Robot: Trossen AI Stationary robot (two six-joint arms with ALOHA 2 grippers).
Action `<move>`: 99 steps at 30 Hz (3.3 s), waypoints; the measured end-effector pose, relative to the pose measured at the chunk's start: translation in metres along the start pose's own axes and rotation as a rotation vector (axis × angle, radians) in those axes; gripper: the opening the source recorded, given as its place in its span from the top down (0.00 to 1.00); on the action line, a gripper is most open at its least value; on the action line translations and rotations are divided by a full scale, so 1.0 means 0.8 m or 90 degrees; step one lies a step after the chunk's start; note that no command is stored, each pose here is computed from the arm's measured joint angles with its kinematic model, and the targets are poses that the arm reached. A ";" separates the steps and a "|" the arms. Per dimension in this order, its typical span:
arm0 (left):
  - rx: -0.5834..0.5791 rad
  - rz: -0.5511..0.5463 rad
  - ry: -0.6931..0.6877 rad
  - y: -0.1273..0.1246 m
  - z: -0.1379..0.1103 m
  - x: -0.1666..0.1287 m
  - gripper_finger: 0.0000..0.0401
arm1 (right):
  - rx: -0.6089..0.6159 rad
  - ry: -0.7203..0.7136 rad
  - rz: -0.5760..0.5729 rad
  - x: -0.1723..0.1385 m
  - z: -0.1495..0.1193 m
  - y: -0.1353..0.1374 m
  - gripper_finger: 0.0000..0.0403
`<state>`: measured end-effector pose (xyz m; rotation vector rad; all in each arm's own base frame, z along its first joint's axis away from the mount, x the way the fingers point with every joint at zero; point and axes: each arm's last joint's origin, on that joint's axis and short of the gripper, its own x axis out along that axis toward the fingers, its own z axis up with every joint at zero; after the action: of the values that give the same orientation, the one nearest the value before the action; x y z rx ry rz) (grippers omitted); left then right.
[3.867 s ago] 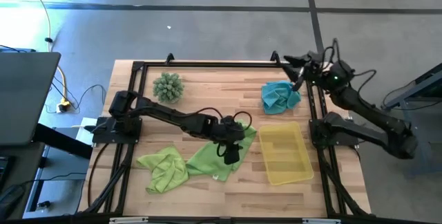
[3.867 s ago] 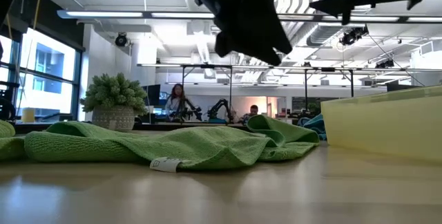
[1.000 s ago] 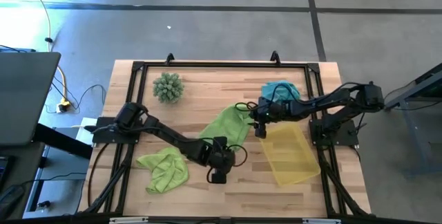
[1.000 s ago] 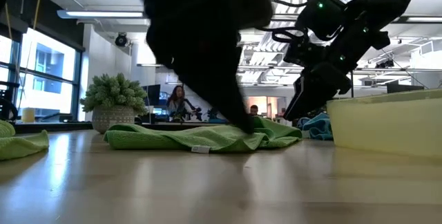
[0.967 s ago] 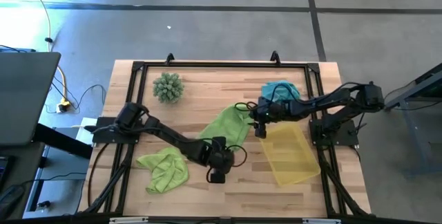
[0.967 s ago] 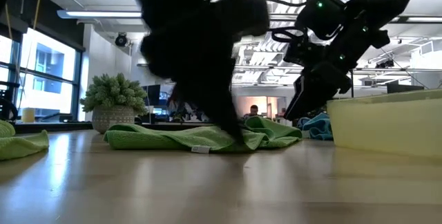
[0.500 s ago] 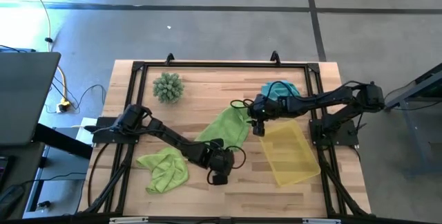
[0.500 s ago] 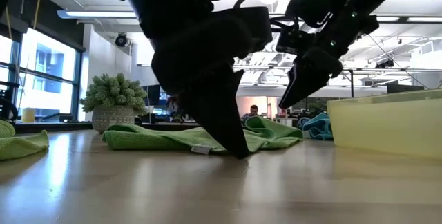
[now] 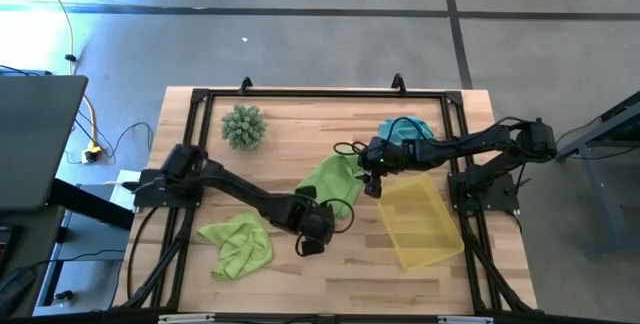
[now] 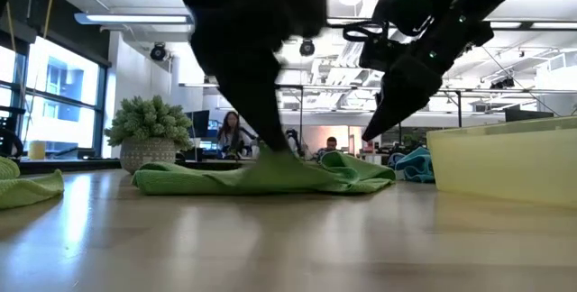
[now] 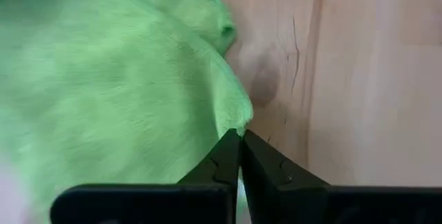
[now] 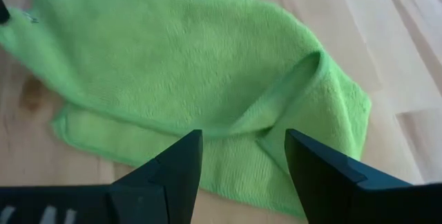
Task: Roll microfiber towels into tight, uniform cylinder then place into a basket
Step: Fold the green cloth
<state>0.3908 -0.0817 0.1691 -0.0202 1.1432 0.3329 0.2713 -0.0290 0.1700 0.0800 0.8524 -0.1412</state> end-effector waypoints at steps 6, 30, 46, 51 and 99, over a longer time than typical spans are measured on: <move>-0.011 0.042 -0.015 0.024 0.010 -0.042 1.00 | 0.010 -0.033 -0.005 0.000 0.006 0.000 0.51; -0.068 0.250 -0.039 0.155 0.016 -0.139 1.00 | 0.110 0.024 -0.142 0.054 -0.018 -0.007 0.51; -0.062 0.276 0.019 0.171 0.008 -0.137 1.00 | 0.107 0.008 -0.203 0.057 -0.017 -0.011 0.51; -0.053 0.282 0.041 0.172 0.004 -0.138 1.00 | 0.092 0.021 -0.264 0.056 -0.021 -0.014 0.51; -0.034 0.289 0.072 0.173 -0.002 -0.139 1.00 | 0.314 -0.009 -0.225 0.016 0.013 -0.080 0.51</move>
<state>0.3108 0.0217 0.2890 0.1777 1.2460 0.7736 0.2769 -0.0947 0.1664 0.3900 0.7960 -0.6821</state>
